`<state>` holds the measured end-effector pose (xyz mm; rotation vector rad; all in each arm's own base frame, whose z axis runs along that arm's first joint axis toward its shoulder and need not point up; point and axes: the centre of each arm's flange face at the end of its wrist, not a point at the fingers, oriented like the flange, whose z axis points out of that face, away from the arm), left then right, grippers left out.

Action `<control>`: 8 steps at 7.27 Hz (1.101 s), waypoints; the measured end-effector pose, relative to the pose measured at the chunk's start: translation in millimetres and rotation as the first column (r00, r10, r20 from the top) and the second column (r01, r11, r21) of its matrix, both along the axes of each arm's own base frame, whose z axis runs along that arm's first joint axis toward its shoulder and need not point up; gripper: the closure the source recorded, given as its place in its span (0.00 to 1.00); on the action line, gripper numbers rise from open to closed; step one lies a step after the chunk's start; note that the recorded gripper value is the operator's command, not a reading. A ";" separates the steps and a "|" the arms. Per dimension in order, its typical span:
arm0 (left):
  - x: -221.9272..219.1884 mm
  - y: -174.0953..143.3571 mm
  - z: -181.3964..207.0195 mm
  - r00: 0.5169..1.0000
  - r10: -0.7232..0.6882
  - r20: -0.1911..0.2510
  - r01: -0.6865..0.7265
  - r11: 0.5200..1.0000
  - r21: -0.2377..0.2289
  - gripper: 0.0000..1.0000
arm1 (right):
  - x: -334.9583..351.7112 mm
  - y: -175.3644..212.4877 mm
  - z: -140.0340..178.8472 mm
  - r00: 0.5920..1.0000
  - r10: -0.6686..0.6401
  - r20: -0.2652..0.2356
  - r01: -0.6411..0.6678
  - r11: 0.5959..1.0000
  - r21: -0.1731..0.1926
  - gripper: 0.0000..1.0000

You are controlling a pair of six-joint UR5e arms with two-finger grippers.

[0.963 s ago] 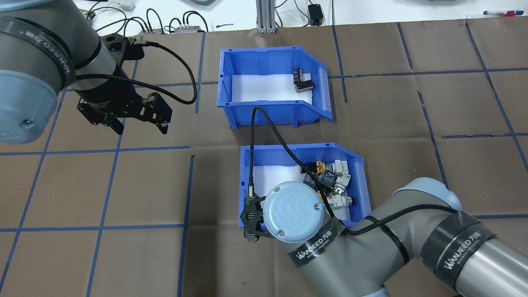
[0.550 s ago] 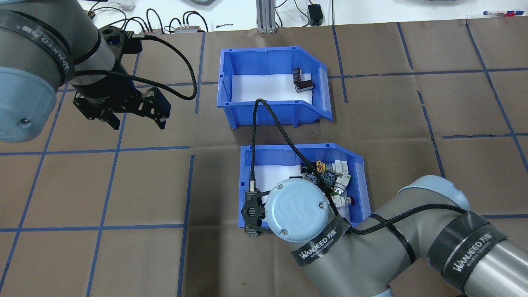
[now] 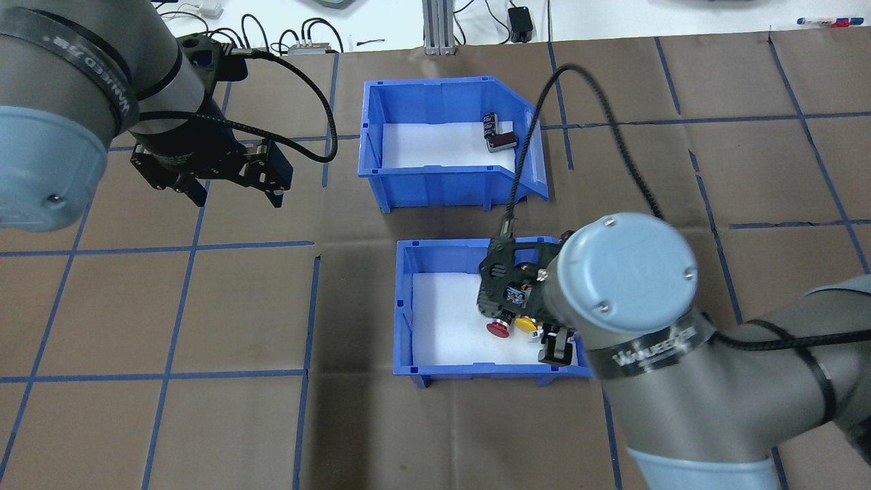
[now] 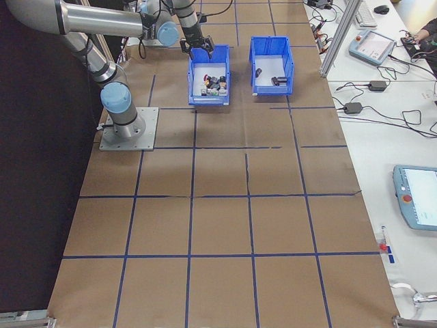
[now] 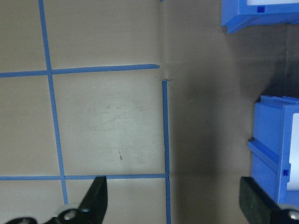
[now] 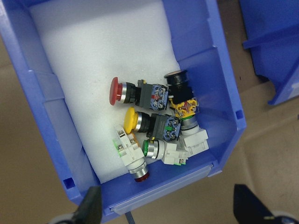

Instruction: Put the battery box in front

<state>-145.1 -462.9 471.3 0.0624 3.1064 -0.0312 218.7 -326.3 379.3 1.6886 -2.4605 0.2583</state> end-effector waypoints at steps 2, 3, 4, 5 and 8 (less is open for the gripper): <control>-0.4 -3.7 -0.7 1.000 -0.004 0.000 0.004 0.999 -0.038 0.00 | -50.3 -33.7 33.1 0.952 -0.285 0.108 0.277 0.957 0.083 0.00; -0.1 -5.6 -2.1 1.000 -0.011 0.003 0.011 0.998 -0.055 0.00 | -70.1 -48.4 50.7 0.887 -0.442 0.135 0.430 0.896 0.109 0.00; 0.3 -6.6 -2.5 1.000 -0.014 0.006 0.014 0.998 -0.064 0.00 | -84.5 -63.7 61.5 0.804 -0.575 0.148 0.560 0.818 0.133 0.00; 0.7 -6.8 -2.7 1.000 -0.014 0.007 0.015 0.998 -0.067 0.00 | -93.4 -79.5 67.6 0.717 -0.681 0.149 0.663 0.732 0.156 0.00; -0.2 -6.9 -5.1 1.000 -0.015 0.002 0.015 0.998 -0.063 0.00 | -99.6 -130.9 87.5 0.351 -0.926 0.137 0.901 0.374 0.219 0.00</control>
